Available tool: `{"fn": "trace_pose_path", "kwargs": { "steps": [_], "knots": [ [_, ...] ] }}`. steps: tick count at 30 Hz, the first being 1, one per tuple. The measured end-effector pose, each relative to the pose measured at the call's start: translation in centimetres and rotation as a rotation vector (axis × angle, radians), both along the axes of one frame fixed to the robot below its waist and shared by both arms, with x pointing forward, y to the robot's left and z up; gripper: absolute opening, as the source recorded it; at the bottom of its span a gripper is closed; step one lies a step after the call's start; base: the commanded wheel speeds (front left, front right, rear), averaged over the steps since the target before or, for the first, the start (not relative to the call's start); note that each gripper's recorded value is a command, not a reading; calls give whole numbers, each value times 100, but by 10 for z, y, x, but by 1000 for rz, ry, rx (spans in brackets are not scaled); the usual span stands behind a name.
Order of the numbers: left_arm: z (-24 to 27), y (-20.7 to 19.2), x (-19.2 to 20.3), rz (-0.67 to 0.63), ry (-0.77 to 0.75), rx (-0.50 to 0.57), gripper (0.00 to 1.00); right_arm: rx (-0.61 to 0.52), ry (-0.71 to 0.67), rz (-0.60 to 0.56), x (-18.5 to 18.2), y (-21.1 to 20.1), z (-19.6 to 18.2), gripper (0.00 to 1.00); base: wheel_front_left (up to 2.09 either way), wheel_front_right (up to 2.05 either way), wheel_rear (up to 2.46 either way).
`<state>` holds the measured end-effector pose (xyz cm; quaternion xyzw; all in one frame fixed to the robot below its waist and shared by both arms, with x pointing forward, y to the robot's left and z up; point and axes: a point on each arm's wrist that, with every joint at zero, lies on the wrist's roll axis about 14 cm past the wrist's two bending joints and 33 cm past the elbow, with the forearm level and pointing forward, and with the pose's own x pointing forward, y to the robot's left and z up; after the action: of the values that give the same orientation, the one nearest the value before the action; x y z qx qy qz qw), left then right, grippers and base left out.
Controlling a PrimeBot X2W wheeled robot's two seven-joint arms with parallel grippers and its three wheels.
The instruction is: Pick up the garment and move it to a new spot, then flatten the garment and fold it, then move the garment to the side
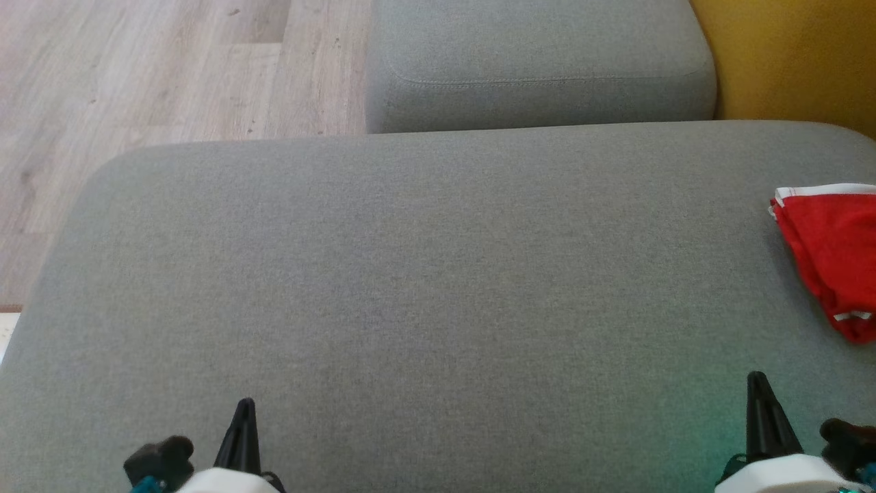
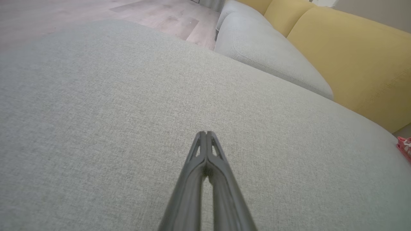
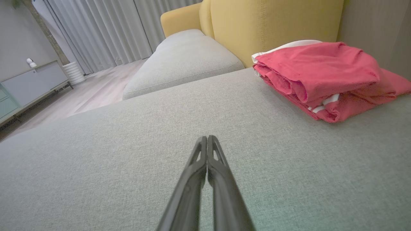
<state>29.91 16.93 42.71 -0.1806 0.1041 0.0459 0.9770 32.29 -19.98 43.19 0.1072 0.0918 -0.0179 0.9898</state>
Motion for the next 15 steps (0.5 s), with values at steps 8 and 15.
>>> {"fn": "trace_pose_path", "kwargs": {
  "steps": [8,15],
  "knots": [
    [1,0,6,13,3,-91,0,97,5,-36,1,-3,0,0,0,0,0],
    [-1,2,8,35,18,-168,0,184,-3,-63,7,-4,4,0,0,0,0]
  ]
}}
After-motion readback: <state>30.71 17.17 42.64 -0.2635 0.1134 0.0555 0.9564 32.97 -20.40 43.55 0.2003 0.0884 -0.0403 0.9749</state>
